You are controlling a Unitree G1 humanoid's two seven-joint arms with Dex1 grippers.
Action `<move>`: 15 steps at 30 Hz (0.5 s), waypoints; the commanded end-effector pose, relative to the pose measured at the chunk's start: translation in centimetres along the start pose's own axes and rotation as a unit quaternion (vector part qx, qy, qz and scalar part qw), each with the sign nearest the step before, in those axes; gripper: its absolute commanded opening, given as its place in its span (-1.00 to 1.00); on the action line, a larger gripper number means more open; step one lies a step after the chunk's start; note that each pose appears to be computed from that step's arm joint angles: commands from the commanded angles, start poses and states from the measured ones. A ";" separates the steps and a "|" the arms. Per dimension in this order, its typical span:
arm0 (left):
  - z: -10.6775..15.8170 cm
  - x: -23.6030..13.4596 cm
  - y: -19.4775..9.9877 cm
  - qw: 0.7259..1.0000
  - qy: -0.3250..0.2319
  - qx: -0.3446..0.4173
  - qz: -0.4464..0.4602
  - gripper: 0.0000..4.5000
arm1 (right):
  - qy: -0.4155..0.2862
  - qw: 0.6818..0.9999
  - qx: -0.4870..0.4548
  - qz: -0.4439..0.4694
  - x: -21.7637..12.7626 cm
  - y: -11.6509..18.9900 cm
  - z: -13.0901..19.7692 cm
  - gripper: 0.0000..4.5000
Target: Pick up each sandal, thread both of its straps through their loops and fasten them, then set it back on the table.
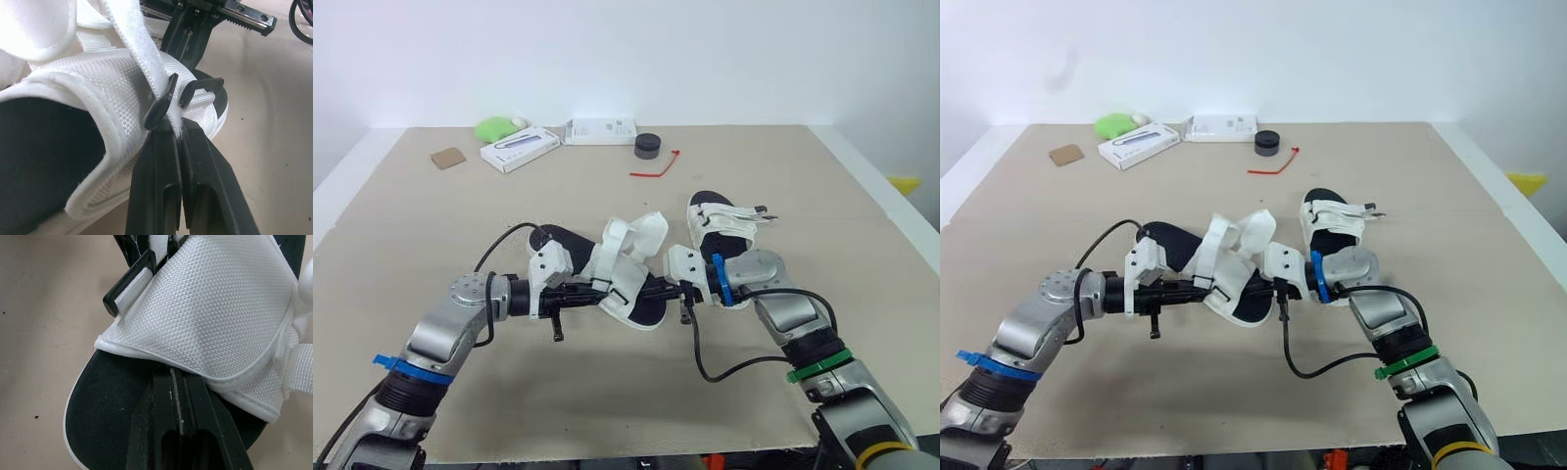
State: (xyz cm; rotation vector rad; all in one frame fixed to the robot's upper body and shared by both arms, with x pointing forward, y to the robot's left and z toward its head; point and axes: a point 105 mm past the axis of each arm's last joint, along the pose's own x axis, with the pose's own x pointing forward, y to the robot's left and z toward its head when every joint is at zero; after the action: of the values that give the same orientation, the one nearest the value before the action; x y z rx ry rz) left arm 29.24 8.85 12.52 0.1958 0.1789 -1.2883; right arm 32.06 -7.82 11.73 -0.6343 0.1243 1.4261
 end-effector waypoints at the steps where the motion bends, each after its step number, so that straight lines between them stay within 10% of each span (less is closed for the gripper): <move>1: 2.0 0.7 -1.4 0.999 -0.023 0.000 -0.044 -0.99 | 0.008 1.000 0.001 0.012 0.6 0.7 -0.3 -1.00; 15: 0.6 -2.9 -2.7 0.996 0.023 -0.077 -0.043 -0.99 | 0.013 1.000 -0.015 0.003 0.3 -0.1 -0.4 -1.00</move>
State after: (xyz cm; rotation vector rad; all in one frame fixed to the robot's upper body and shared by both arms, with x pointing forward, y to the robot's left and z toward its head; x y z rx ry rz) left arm 25.89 10.32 12.10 0.0686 0.3841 -1.3509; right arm 32.10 -7.36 11.73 -0.6511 0.0960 1.4337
